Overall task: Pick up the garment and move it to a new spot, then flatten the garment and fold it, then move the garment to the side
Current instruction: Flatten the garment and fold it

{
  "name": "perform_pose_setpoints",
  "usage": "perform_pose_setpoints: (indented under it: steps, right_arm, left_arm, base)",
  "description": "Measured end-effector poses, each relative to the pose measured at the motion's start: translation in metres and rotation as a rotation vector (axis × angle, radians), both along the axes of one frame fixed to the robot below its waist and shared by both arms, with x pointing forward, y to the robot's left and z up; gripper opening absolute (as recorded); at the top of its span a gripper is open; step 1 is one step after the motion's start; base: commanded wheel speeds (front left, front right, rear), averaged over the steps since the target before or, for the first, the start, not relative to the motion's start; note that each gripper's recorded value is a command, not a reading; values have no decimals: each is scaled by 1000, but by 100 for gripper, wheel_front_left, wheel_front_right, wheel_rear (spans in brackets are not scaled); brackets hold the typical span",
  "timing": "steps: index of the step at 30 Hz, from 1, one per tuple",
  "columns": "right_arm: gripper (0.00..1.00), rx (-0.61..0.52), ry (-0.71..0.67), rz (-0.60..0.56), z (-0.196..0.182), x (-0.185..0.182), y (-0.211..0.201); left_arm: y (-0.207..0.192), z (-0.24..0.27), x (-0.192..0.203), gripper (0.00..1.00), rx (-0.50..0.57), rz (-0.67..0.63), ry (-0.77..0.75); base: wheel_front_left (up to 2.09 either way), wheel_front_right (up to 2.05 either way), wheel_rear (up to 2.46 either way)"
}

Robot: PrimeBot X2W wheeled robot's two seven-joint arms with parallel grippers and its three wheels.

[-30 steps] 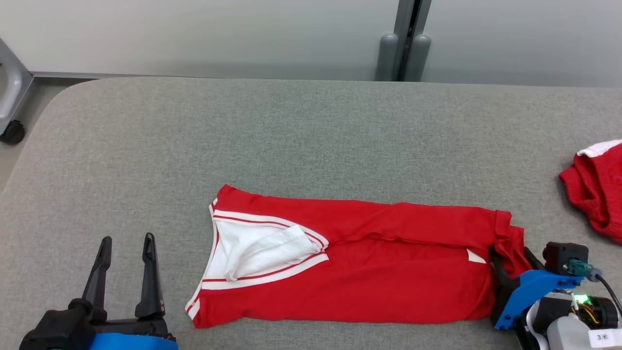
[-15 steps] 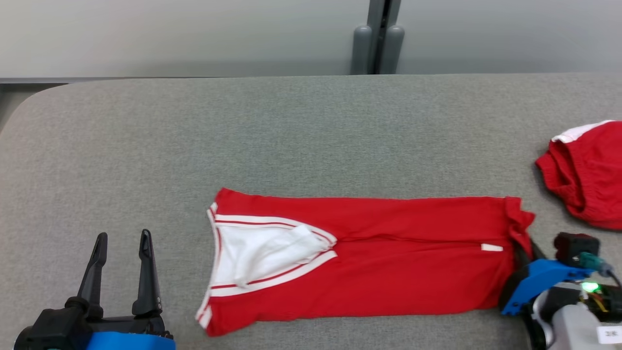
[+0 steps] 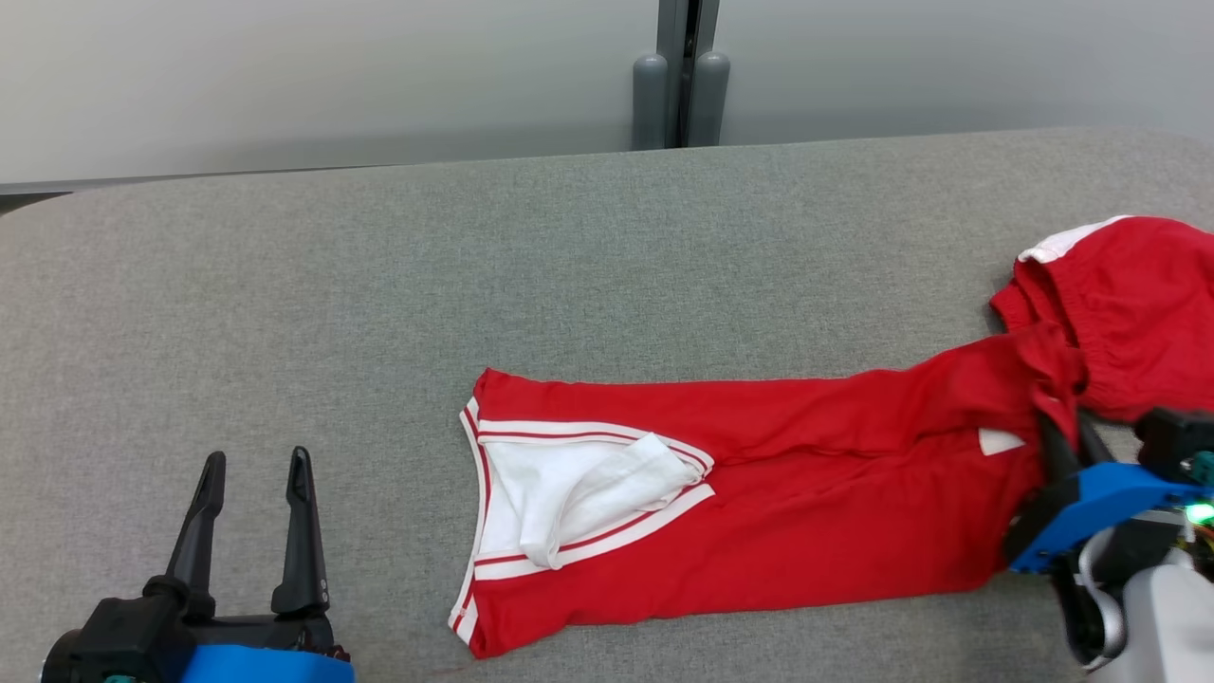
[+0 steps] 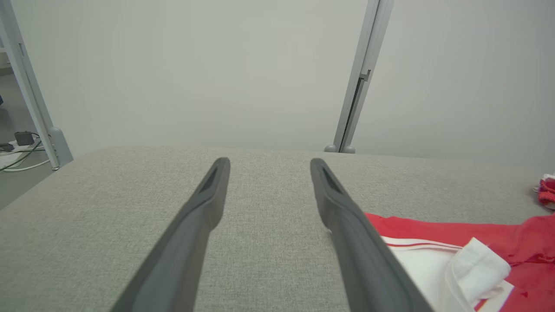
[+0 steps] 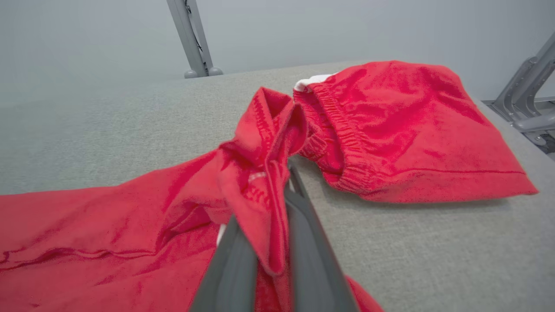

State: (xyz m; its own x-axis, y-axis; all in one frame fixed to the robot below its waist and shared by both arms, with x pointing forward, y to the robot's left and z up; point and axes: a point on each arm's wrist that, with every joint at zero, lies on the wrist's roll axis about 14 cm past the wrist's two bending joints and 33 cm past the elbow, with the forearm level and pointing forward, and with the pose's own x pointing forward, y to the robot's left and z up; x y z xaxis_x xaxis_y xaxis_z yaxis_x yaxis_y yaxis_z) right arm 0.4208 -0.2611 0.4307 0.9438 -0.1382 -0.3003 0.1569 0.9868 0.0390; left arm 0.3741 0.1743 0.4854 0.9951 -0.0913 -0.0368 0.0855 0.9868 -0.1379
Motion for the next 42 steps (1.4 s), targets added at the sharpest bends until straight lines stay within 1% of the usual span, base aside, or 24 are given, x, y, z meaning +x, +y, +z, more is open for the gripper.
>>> perform_pose_setpoints:
  steps: [4, 11, 15, 20, 22, 24, 28, 31, 34, 35, 36, 37, 42]
  right_arm:
    - [0, 133, -48, 95, 20, 9, 47]
    - [0, 255, -104, 355, 60, 13, 140]
    - [0, 332, -93, 489, 66, 6, 189]
    - [0, 455, -98, 640, 73, -4, 249]
    - [0, 479, -85, 692, 70, -9, 268]
    - [0, 504, -64, 726, 65, -12, 283]
    - [0, 519, -34, 774, 56, -14, 304]
    - [0, 541, -8, 784, 49, -14, 314]
    - [0, 540, 15, 788, 41, -12, 319]
    - [31, 539, 23, 789, 38, -11, 320]
    - [54, 541, 33, 797, 36, -12, 324]
    - [100, 545, 43, 808, 36, -14, 327]
    - [100, 591, 33, 839, 47, -13, 342]
  left_arm:
    - [-2, 2, -1, 100, -4, -4, -6]
    - [5, 7, -9, 100, -6, 22, -19]
    - [10, 9, -13, 100, -7, 38, -25]
    - [15, 9, -20, 100, -7, 57, -20]
    - [15, 10, -21, 100, -9, 57, -22]
    - [16, 11, -22, 100, -10, 61, -27]
    - [20, 12, -26, 100, -11, 75, -26]
    - [22, 12, -29, 100, -13, 83, -26]
    - [22, 12, -31, 100, -17, 87, -25]
    - [21, 12, -32, 100, -18, 87, -25]
    - [21, 11, -32, 100, -19, 88, -24]
    - [21, 11, -33, 100, -20, 88, -23]
    - [18, 9, -34, 100, -22, 77, -18]
  base:
    - [0, 0, 0]
    - [0, 0, 0]
    - [0, 0, 0]
    - [0, 0, 0]
    - [0, 0, 0]
    - [0, 0, 0]
    - [0, 0, 0]
    - [0, 0, 0]
    - [0, 0, 0]
    - [0, 0, 0]
    - [0, 0, 0]
    - [0, 0, 0]
    - [0, 0, 0]
